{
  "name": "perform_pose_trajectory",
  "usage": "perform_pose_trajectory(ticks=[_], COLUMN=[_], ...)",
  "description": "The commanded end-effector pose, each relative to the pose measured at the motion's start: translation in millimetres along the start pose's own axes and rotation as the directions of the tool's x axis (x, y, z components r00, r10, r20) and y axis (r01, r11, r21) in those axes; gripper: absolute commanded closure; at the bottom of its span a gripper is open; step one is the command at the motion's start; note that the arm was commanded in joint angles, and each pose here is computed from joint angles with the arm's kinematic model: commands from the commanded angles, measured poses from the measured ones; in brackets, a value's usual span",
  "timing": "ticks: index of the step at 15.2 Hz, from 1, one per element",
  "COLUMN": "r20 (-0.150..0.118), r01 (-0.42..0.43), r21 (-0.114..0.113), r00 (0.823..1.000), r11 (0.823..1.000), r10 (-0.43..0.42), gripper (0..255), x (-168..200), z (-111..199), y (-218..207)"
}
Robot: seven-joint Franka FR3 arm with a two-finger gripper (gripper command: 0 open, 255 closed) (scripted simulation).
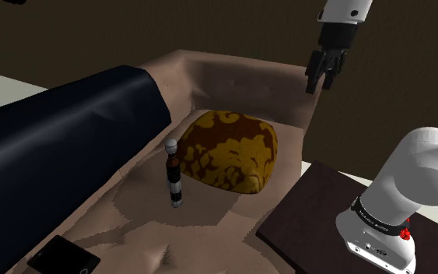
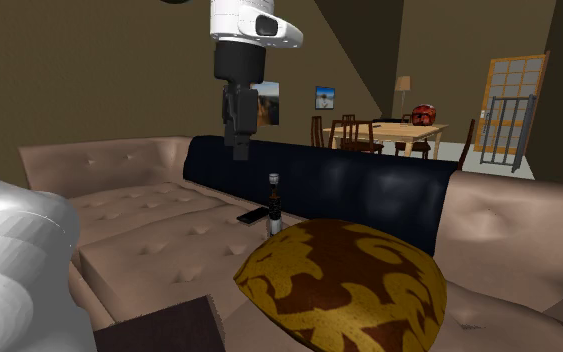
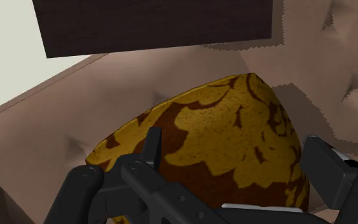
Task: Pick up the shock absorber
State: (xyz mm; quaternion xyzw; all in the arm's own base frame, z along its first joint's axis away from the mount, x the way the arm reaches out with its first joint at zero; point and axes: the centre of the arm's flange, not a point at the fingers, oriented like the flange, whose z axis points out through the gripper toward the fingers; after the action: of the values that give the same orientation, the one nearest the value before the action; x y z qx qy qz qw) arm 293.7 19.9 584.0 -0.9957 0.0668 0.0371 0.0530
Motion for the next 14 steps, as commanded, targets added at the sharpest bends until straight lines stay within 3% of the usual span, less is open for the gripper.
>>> perform_pose_trajectory(ticks=[1, 14], r20=[0.0, 0.017], r01=[0.0, -0.048], r21=[0.0, -0.03], r00=[1.0, 0.999], r11=[1.0, 0.998], r10=[0.0, 0.049], gripper=[0, 0], x=[0, 76], z=[0, 54], y=[0, -150])
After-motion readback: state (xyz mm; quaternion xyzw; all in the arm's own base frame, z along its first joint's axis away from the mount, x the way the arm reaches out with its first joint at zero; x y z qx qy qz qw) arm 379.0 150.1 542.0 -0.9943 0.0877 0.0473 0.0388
